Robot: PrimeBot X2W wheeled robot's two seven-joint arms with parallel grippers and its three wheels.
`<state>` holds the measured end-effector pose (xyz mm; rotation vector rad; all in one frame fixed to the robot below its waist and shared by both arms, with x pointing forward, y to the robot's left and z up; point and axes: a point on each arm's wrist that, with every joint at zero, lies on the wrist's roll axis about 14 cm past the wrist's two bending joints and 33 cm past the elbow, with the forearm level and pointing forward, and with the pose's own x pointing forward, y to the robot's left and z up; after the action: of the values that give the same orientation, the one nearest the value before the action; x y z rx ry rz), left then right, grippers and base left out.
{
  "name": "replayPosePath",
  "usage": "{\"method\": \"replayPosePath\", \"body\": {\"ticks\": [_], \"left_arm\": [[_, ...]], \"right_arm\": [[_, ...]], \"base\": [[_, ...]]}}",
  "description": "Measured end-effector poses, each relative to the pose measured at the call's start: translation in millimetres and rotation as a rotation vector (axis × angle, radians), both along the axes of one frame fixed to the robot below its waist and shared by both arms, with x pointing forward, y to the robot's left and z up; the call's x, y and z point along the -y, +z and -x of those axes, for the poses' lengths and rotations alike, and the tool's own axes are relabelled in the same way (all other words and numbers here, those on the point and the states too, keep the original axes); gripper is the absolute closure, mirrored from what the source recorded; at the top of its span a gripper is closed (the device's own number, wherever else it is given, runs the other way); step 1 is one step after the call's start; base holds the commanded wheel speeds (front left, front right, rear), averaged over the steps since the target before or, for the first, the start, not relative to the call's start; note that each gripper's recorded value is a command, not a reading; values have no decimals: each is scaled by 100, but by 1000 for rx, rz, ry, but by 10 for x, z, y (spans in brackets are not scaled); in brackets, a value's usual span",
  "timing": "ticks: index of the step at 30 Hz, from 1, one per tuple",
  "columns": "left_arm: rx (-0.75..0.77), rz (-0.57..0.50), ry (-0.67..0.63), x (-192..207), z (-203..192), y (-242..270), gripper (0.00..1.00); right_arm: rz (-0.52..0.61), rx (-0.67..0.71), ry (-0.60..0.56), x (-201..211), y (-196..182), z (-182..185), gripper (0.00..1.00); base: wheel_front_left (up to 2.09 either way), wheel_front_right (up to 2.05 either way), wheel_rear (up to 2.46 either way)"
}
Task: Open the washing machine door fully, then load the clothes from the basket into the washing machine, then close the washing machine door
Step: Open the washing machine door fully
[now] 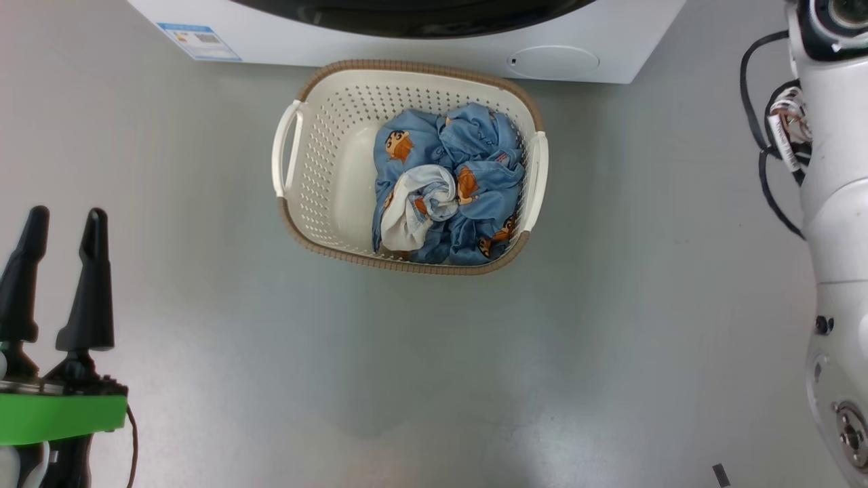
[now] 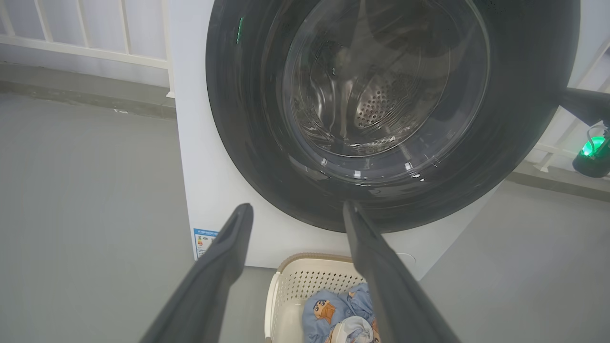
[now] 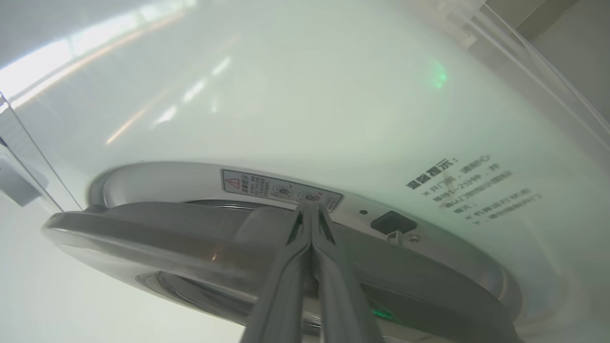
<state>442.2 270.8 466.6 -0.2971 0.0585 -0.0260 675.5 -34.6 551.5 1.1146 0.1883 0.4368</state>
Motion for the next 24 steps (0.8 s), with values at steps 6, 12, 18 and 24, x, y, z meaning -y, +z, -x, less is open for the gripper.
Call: {"method": "replayPosePath", "body": {"ticks": [6, 12, 18, 24], "left_arm": [[-10, -5, 8, -30, 14, -29, 0], [-17, -9, 17, -57, 38, -41, 0], [-6, -5, 16, -46, 18, -11, 0], [11, 2, 7, -5, 37, 60, 0]], "right_arm": [[9, 0, 22, -57, 34, -84, 100], [43, -26, 70, -120, 1, -140, 100], [71, -59, 112, -172, -34, -136, 100], [95, -86, 148, -203, -32, -8, 100]], "base": [[0, 0, 0], [0, 0, 0], [0, 0, 0], [0, 0, 0]]}}
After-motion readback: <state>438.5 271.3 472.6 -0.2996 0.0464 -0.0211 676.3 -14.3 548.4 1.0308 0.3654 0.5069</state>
